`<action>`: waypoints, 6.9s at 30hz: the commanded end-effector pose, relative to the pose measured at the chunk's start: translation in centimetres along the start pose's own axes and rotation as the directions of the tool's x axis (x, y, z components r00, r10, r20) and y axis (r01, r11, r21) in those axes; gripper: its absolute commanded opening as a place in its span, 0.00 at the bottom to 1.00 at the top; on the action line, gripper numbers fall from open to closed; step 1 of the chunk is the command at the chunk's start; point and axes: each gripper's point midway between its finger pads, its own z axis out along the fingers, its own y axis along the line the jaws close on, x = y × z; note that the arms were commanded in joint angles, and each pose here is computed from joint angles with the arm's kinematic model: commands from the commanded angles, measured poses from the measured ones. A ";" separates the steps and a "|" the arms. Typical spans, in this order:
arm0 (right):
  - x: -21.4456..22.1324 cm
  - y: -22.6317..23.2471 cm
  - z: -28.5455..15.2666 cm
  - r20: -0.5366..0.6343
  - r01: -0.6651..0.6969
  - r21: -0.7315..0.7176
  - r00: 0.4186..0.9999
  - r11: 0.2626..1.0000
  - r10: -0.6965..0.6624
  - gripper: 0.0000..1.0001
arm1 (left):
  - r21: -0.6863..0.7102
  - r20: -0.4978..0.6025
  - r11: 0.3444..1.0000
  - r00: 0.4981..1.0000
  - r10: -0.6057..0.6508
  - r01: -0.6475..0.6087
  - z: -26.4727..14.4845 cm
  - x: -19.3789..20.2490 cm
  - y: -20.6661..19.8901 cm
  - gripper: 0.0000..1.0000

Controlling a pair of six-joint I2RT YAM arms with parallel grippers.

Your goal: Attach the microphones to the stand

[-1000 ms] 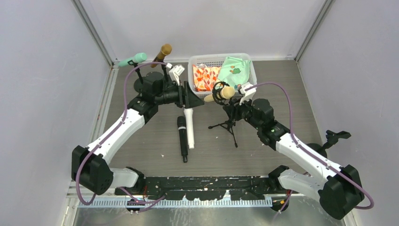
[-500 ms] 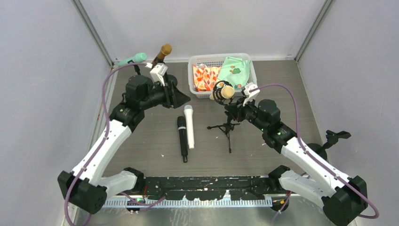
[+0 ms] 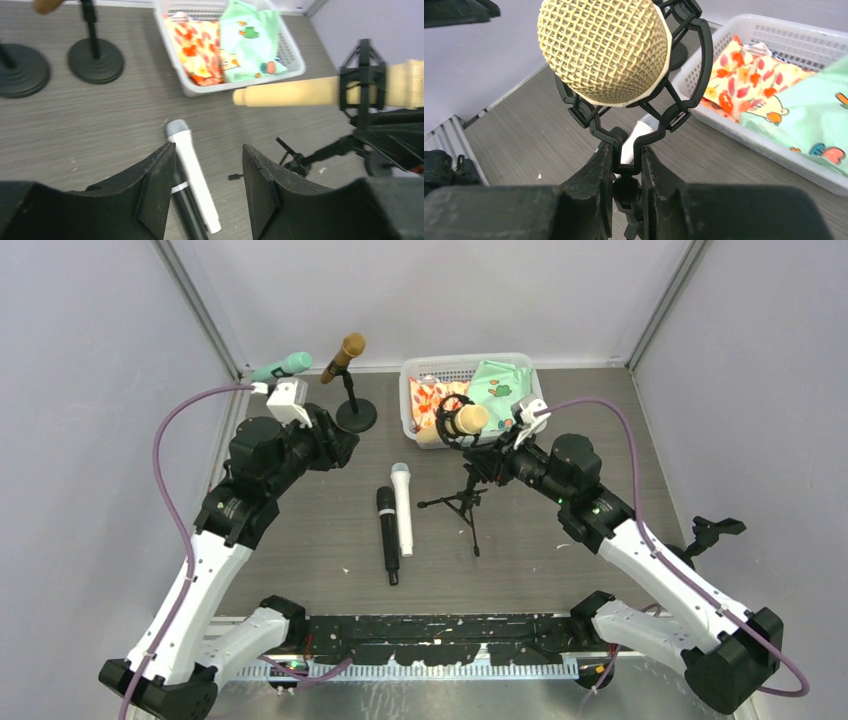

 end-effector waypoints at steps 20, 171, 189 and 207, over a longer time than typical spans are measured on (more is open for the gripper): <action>-10.2 15.5 17.0 0.227 0.198 -0.331 0.966 0.922 -0.126 0.01 | -0.677 0.407 0.718 0.895 0.180 0.164 -19.9 -9.6 10.2 0.60; 6.9 -26.5 -37.8 0.491 -0.396 0.659 0.871 -0.640 -0.034 0.96 | 0.259 -0.242 0.966 0.968 0.061 0.004 6.2 2.0 -19.3 1.00; 3.8 -26.1 -38.6 0.459 -0.384 0.660 0.886 -0.645 -0.058 0.98 | 0.291 -0.225 0.956 0.970 0.095 -0.026 6.2 2.0 -18.8 1.00; 2.9 -26.5 -38.3 0.457 -0.399 0.681 0.887 -0.614 -0.070 0.42 | 0.299 -0.226 0.954 0.969 0.101 -0.030 6.4 2.4 -18.4 1.00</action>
